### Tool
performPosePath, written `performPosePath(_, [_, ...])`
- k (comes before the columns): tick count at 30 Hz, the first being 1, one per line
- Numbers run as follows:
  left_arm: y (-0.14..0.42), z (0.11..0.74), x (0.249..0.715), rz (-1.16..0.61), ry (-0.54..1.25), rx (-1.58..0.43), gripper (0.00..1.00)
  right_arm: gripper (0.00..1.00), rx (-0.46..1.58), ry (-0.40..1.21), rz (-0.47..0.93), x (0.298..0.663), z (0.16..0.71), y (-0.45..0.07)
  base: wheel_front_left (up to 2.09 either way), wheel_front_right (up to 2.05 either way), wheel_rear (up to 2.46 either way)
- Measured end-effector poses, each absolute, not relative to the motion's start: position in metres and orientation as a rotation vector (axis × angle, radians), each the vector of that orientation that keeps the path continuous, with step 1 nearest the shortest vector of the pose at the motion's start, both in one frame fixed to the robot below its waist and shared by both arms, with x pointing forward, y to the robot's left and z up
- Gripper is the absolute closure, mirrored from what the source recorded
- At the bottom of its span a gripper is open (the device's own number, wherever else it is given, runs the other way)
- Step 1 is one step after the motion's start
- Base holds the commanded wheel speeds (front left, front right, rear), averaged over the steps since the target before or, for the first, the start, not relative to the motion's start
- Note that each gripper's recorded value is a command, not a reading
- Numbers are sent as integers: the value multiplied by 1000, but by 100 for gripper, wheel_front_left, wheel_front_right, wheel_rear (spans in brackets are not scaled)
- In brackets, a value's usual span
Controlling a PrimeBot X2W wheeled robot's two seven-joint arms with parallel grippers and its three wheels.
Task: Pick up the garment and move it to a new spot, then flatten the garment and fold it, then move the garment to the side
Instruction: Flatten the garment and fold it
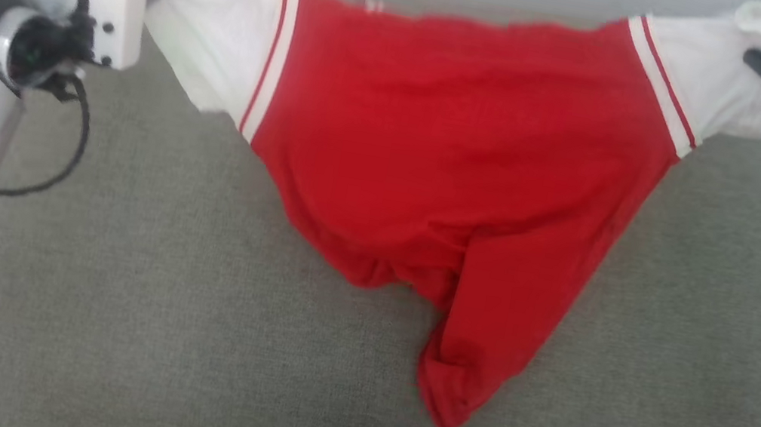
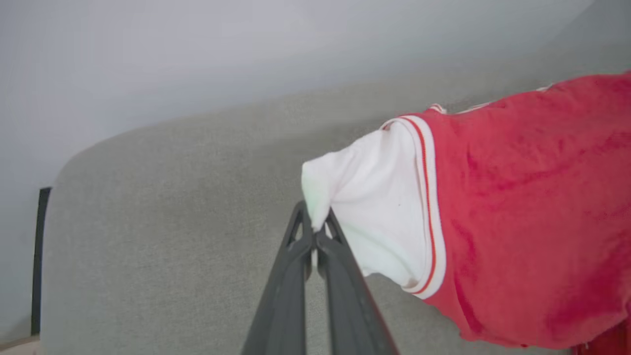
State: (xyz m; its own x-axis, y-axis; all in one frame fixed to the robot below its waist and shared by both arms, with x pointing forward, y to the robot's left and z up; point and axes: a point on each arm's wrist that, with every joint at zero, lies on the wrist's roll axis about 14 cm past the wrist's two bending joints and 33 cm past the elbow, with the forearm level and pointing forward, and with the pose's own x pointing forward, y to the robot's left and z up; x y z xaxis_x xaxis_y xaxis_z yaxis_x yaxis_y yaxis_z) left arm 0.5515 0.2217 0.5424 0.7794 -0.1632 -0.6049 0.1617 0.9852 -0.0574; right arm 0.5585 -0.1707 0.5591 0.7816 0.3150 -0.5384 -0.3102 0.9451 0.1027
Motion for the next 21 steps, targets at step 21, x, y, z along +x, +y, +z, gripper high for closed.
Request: performPosePath(21, [204, 771, 508, -194, 153, 136, 100, 100, -101, 76, 335, 490, 778, -174, 0, 0, 0])
